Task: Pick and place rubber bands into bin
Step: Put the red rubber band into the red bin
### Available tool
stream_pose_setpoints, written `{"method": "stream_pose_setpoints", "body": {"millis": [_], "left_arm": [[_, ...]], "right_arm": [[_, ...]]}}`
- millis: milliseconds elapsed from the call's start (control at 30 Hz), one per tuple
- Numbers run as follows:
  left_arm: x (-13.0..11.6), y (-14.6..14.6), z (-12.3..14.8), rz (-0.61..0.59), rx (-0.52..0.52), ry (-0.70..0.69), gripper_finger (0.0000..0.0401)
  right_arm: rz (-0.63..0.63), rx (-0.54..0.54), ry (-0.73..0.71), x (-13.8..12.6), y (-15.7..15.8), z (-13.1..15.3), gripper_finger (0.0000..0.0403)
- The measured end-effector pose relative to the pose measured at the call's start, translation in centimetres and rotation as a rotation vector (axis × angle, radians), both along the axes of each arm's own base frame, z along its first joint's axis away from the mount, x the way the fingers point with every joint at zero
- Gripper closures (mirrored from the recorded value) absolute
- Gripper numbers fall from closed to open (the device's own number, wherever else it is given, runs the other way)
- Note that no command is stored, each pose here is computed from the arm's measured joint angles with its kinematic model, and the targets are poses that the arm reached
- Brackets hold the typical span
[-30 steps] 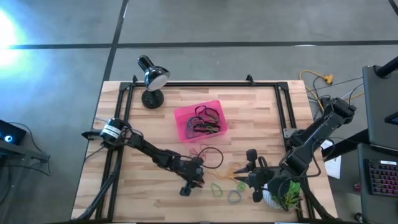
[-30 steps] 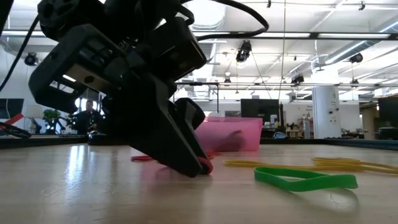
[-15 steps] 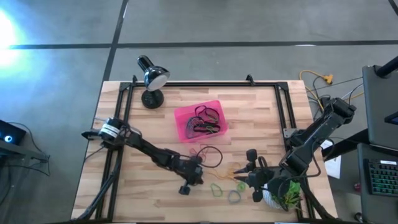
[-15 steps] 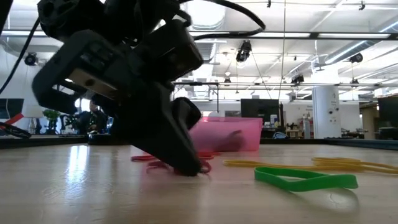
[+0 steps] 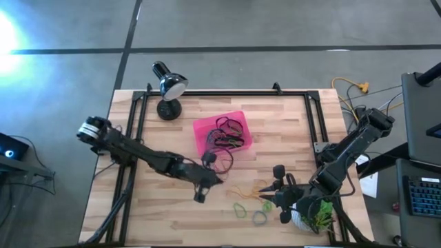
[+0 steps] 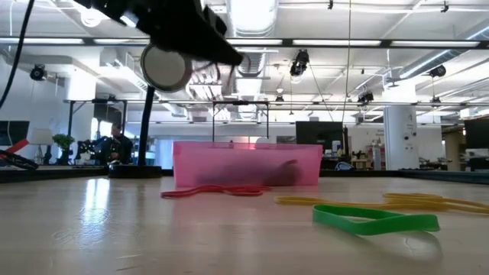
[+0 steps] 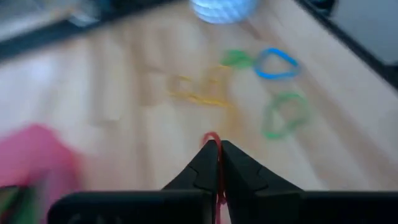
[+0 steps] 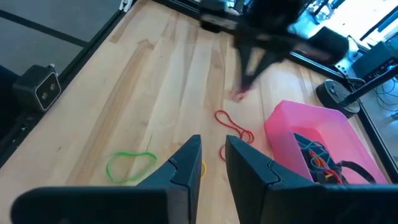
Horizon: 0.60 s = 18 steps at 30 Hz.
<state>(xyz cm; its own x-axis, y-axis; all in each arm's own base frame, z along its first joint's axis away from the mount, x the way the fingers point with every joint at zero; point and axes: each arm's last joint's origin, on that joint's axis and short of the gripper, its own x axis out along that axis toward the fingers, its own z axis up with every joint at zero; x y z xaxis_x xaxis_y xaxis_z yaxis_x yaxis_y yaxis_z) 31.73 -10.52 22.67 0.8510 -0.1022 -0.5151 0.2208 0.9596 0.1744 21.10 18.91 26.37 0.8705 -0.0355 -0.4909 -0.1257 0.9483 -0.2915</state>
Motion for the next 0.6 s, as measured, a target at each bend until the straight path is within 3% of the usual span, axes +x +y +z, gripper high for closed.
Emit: {"method": "stream_pose_setpoints", "body": {"millis": [233,600], "left_arm": [[-0.5,3.5,2.7,0.159,0.182,-0.098,0.0401],[0.2,10.7,2.8,0.404,0.194,-0.076,0.0401]], "right_arm": [[0.000,-0.001,0.001,0.0,0.0,0.0,0.0342],[-0.001,-0.009,0.008,0.0,-0.1,-0.1,0.0344]]}}
